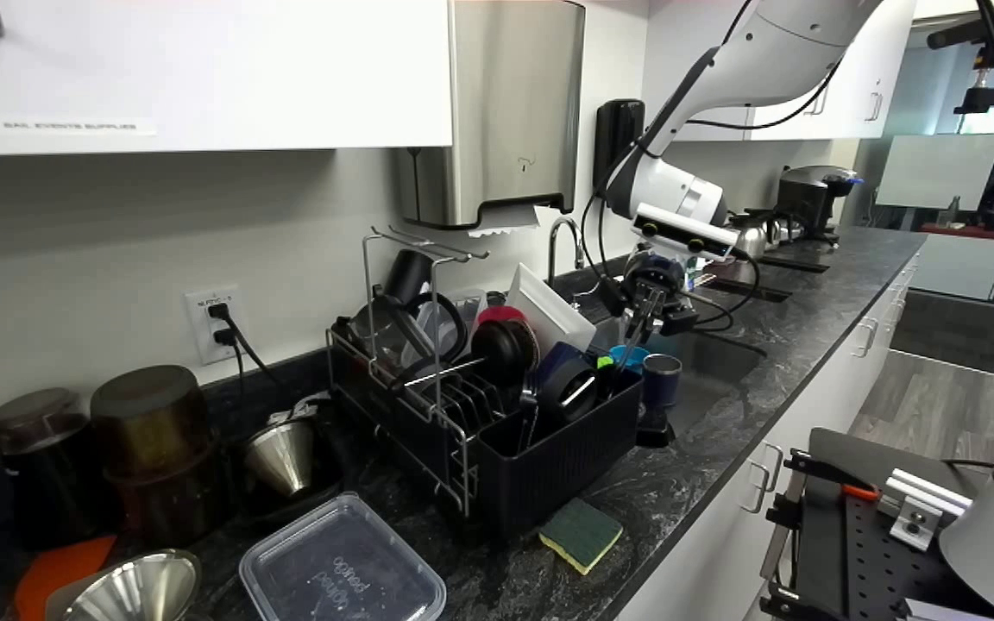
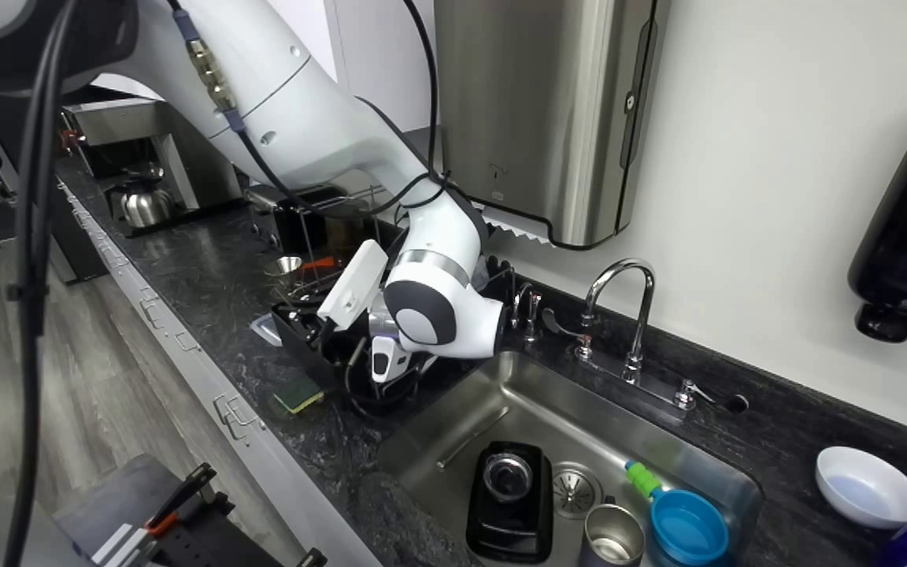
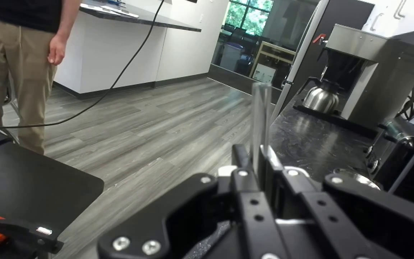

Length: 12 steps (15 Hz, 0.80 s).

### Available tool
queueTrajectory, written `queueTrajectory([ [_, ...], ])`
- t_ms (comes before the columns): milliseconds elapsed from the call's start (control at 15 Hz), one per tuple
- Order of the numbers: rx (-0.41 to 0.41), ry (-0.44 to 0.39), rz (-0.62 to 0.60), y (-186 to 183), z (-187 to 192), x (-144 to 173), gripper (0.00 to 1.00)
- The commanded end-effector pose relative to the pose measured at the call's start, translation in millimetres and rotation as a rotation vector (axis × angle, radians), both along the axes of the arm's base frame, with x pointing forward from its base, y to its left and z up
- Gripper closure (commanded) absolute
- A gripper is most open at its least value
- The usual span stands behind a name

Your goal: Take the straw out of the sink and put it in the cutlery compartment, pick the lid on the tray, place it on the cup in the sink, lift the cup, drop it in the sink then move the pan in the sink to the left

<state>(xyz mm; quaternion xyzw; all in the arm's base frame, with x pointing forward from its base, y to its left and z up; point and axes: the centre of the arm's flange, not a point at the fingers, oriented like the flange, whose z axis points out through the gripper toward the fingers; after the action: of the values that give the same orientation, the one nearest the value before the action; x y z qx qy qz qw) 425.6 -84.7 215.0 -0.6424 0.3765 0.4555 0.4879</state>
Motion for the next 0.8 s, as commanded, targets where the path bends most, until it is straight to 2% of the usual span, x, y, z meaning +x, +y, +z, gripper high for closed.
queueTrajectory([
  [0, 0.004, 0.016, -0.009, 0, -7, 8, 0.97],
  [733, 0.015, 0.045, -0.017, -5, -32, 19, 0.97],
])
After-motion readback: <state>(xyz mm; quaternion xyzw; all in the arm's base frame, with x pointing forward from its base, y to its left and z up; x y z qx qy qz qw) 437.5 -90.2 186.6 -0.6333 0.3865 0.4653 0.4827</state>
